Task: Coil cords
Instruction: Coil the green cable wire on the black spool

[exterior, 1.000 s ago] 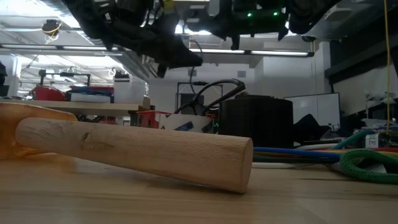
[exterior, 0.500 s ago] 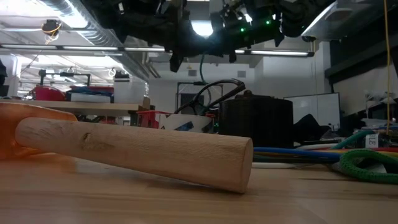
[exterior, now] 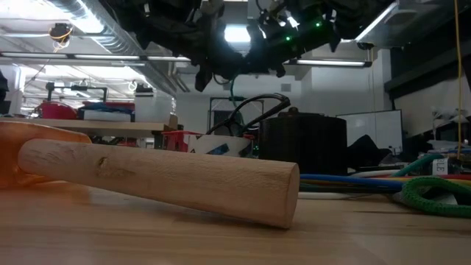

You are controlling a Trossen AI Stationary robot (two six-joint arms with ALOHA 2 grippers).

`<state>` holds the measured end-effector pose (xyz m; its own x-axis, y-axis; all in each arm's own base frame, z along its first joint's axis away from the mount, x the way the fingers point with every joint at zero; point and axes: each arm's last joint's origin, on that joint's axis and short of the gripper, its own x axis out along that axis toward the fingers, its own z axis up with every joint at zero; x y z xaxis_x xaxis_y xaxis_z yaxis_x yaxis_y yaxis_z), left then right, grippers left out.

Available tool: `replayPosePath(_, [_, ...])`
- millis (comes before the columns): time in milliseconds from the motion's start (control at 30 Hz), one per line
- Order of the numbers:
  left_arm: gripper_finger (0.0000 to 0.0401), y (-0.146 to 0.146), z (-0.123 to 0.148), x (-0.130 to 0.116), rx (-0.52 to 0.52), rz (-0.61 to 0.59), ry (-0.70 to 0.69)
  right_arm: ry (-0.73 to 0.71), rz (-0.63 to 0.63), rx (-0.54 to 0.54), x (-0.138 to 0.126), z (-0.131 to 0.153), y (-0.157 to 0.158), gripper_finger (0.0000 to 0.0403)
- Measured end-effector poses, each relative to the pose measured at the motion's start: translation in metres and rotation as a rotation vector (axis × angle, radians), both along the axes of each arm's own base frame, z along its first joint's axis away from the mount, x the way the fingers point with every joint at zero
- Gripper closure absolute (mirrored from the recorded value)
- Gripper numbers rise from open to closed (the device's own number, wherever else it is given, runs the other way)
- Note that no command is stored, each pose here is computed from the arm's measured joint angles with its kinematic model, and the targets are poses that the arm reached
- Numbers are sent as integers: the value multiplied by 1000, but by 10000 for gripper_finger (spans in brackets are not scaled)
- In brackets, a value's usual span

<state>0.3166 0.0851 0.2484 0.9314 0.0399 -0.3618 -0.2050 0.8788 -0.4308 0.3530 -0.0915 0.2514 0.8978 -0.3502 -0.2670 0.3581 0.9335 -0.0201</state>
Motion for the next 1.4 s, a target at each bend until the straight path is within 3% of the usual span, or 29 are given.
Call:
replayPosePath(267, [401, 3, 7, 1, 65, 17, -47, 113, 2, 23, -3, -12, 2, 401])
replayPosePath(633, [401, 16, 8, -8, 52, 49, -4, 190, 39, 68, -8, -16, 6, 401])
replayPosePath(867, [401, 17, 25, -25, 78, 64, -5, 187, 39, 69, -15, -6, 8, 402])
replayPosePath(1100, [401, 16, 28, -41, 96, 71, 87, 202, 52, 76, -26, 6, 11, 402])
replayPosePath(1400, [401, 17, 28, -47, 128, 68, 127, 169, 161, 116, -40, 25, 18, 402])
